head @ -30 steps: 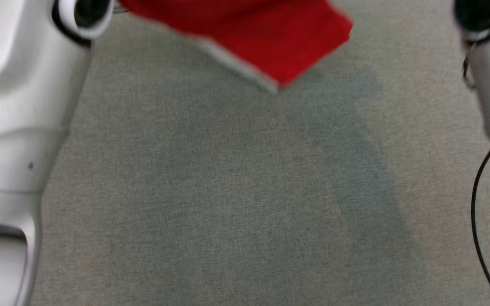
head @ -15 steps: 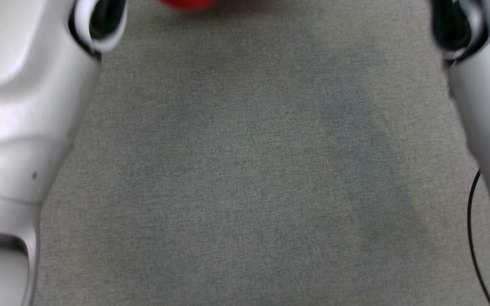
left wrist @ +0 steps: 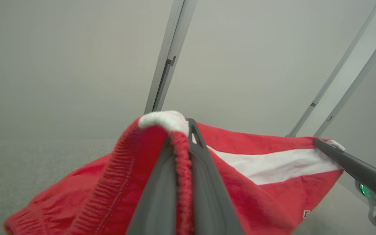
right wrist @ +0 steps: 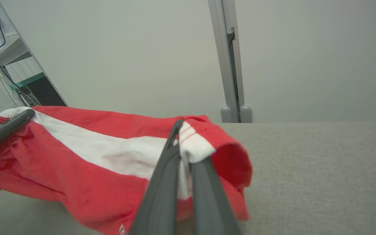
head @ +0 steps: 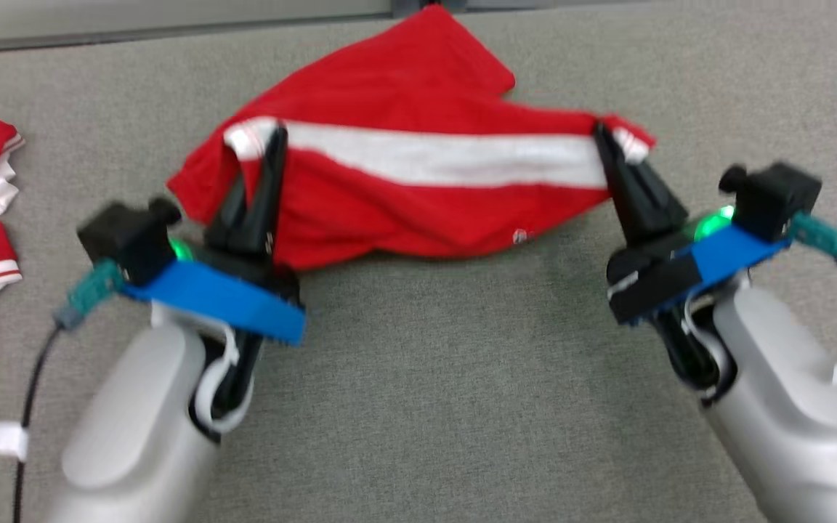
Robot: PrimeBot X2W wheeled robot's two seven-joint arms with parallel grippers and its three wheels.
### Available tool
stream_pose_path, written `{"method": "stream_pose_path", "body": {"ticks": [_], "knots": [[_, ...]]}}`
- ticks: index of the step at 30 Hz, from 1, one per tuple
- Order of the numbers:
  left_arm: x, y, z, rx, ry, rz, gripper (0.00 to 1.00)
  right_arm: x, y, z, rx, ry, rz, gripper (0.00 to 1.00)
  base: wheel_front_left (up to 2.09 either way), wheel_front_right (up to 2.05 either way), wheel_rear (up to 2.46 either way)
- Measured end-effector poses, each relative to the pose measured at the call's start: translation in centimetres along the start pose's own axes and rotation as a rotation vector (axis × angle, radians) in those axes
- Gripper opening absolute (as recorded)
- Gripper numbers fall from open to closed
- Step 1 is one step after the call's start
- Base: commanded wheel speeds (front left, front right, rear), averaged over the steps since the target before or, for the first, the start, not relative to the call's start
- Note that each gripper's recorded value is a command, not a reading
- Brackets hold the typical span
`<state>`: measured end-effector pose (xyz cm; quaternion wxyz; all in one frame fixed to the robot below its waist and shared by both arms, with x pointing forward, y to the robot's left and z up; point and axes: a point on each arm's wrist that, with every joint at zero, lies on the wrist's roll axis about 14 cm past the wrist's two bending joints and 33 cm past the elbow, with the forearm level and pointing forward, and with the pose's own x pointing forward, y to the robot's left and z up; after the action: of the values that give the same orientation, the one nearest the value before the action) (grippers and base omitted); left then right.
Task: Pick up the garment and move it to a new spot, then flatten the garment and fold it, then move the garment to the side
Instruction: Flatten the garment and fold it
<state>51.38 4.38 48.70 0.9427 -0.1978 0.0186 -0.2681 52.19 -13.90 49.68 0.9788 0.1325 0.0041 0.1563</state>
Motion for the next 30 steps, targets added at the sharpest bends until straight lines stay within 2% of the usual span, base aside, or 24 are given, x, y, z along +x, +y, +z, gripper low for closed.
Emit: {"method": "stream_pose_path", "body": {"ticks": [1,4,5,6,7,10,12,17,24,30], "knots": [[-1.8,-0.6,-0.8,-0.02,0.013,0.012,0.0,-1.7,0.4,-0.6,0.014,0.013,0.001,0.0,0.0,0.0,0.0],[-3.7,-1.9,-2.1,-0.04,0.043,0.008,0.0,-3.5,0.7,-1.2,0.03,0.026,-0.005,0.0,0.0,0.0,0.0],[-5.6,-2.9,-3.4,-0.049,0.079,0.008,0.0,-5.4,1.1,-2.0,0.041,0.049,-0.009,0.0,0.0,0.0,0.0],[-5.6,-2.9,-3.4,-0.049,0.079,0.008,0.0,-5.4,1.1,-2.0,0.041,0.049,-0.009,0.0,0.0,0.0,0.0],[-7.0,-3.7,-3.7,-0.061,0.087,0.01,0.0,-7.2,1.3,-2.6,0.059,0.066,-0.021,0.0,0.0,0.0,0.0],[-8.1,-4.6,-3.8,-0.069,0.086,0.007,0.0,-8.9,1.6,-3.0,0.081,0.073,-0.033,0.0,0.0,0.0,0.0],[-9.9,-5.7,-4.0,-0.078,0.089,0.009,0.0,-11.3,2.2,-3.8,0.111,0.094,-0.043,0.0,0.0,0.0,0.0],[-12.1,-6.9,-4.2,-0.091,0.09,0.018,0.0,-13.9,2.9,-4.2,0.144,0.096,-0.057,0.0,0.0,0.0,0.0],[-12.9,-7.4,-3.7,-0.074,0.075,0.017,0.0,-14.1,2.6,-3.5,0.131,0.069,-0.068,0.0,0.0,0.0,0.0],[-12.4,-7.0,-2.3,-0.049,0.024,0.032,0.0,-10.9,2.2,-1.2,0.066,0.015,-0.024,0.0,0.0,0.0,0.0]]}}
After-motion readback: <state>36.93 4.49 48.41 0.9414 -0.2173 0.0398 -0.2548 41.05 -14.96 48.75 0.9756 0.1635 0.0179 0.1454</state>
